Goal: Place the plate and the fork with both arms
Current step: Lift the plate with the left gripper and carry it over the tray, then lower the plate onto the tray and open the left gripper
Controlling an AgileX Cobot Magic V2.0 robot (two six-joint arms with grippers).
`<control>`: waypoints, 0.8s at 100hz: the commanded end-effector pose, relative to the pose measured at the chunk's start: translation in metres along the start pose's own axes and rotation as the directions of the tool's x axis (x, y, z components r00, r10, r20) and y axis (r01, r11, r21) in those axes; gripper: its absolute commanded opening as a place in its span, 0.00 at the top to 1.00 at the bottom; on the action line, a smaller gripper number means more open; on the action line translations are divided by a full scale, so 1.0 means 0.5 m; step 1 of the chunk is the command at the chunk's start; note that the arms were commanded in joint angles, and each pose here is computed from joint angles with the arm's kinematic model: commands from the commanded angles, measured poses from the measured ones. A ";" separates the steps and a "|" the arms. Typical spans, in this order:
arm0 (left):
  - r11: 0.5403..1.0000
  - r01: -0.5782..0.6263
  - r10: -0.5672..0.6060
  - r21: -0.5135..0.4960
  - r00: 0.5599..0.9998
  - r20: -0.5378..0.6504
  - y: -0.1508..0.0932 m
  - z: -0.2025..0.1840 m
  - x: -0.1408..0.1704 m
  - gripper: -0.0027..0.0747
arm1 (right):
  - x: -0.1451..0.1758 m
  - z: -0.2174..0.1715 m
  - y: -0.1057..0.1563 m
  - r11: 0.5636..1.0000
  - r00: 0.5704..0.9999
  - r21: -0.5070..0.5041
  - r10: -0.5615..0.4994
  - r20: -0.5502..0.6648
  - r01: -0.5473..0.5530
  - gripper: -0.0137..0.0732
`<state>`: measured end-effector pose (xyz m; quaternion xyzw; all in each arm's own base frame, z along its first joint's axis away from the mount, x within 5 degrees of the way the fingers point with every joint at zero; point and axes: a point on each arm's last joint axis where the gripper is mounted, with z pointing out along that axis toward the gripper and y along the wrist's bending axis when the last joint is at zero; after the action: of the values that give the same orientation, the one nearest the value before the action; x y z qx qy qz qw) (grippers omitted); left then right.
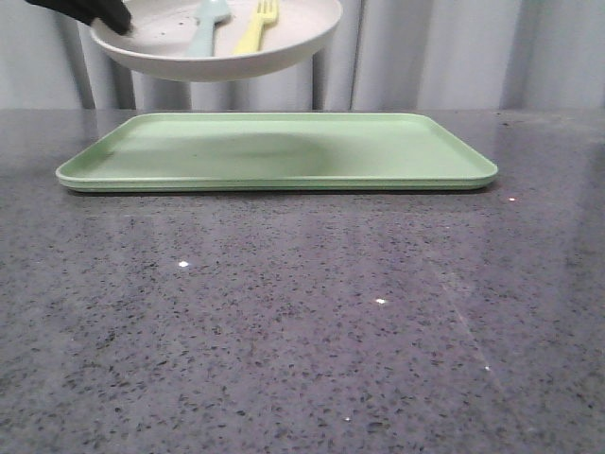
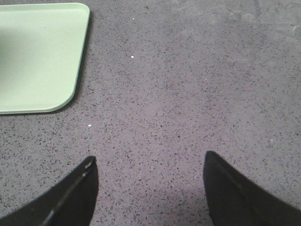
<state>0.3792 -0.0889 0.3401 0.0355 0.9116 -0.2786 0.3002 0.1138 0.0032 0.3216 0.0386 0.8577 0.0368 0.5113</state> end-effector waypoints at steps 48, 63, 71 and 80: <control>0.996 0.076 -0.080 0.048 0.993 0.083 -0.040 0.077 -0.034 0.99 | -0.035 -0.008 0.003 1.000 0.995 -0.010 0.000 0.101 0.001 0.28; 0.996 0.085 -0.087 0.032 0.995 0.058 -0.026 0.102 -0.029 0.99 | -0.035 -0.008 0.003 1.000 0.995 -0.010 0.000 0.101 0.001 0.28; 0.996 0.083 -0.085 0.024 0.995 0.051 -0.022 0.108 -0.028 0.99 | -0.035 -0.007 0.004 1.000 0.995 -0.013 0.005 0.099 -0.003 0.28; 0.998 0.066 -0.066 0.007 0.997 0.050 -0.019 0.108 -0.027 0.99 | -0.035 -0.006 0.004 1.000 0.995 -0.013 0.005 0.097 -0.004 0.28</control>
<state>0.4207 -0.1222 0.2768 0.0043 0.9283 -0.2723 0.2531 0.1138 0.0037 0.3216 0.0402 0.8577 0.0404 0.5111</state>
